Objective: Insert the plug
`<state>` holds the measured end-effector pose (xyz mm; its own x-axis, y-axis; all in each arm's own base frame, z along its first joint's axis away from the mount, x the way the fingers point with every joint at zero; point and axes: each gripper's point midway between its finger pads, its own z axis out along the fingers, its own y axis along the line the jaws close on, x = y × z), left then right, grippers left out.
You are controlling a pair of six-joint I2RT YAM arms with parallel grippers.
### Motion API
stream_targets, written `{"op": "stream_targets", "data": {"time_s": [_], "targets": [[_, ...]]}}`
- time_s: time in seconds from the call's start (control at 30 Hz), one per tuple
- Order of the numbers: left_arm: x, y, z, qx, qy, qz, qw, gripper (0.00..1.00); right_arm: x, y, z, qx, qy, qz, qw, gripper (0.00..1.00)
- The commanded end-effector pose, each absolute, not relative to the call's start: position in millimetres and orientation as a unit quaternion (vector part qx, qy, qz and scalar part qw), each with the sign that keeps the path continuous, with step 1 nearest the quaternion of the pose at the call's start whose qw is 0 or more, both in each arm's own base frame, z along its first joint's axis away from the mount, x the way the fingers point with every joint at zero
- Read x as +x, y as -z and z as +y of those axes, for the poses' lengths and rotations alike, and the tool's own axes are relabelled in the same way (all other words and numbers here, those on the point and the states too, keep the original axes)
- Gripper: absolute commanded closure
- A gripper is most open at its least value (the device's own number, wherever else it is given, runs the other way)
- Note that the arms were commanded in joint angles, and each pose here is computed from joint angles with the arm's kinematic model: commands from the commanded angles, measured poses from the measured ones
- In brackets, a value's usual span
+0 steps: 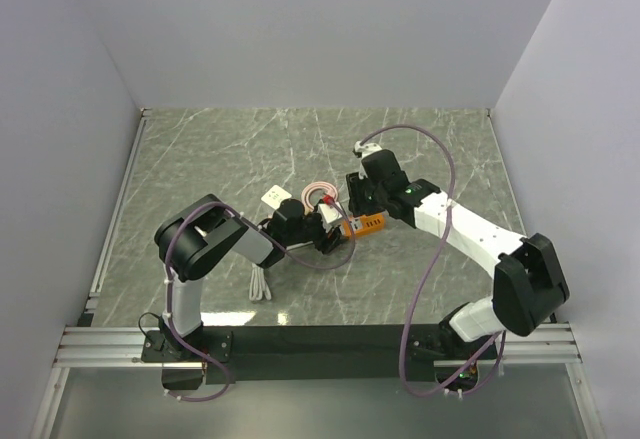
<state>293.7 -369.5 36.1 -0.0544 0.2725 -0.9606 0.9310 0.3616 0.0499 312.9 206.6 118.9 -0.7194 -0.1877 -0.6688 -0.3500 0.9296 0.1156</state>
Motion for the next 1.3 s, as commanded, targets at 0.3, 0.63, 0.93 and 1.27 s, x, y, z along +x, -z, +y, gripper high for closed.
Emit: {"op": "stream_targets", "data": {"time_s": [0.3, 0.63, 0.93, 1.27], "targets": [[298.4, -64.9, -370.1, 0.456, 0.321, 0.613, 0.56, 0.37, 307.3, -126.4, 217.9, -0.166, -0.149, 0.911, 0.347, 1.0], [286.9, -119.5, -359.1, 0.417, 0.343, 0.539, 0.646, 0.32, 291.4, -133.9, 232.2, -0.193, -0.205, 0.897, 0.34, 1.0], [280.7, -134.7, -365.2, 0.417, 0.368, 0.516, 0.651, 0.32, 286.0, -134.6, 238.7, -0.203, -0.226, 0.892, 0.334, 1.0], [272.2, -143.9, -371.9, 0.42, 0.395, 0.497, 0.649, 0.33, 285.0, -131.9, 243.0, -0.209, -0.234, 0.891, 0.328, 1.0]]}}
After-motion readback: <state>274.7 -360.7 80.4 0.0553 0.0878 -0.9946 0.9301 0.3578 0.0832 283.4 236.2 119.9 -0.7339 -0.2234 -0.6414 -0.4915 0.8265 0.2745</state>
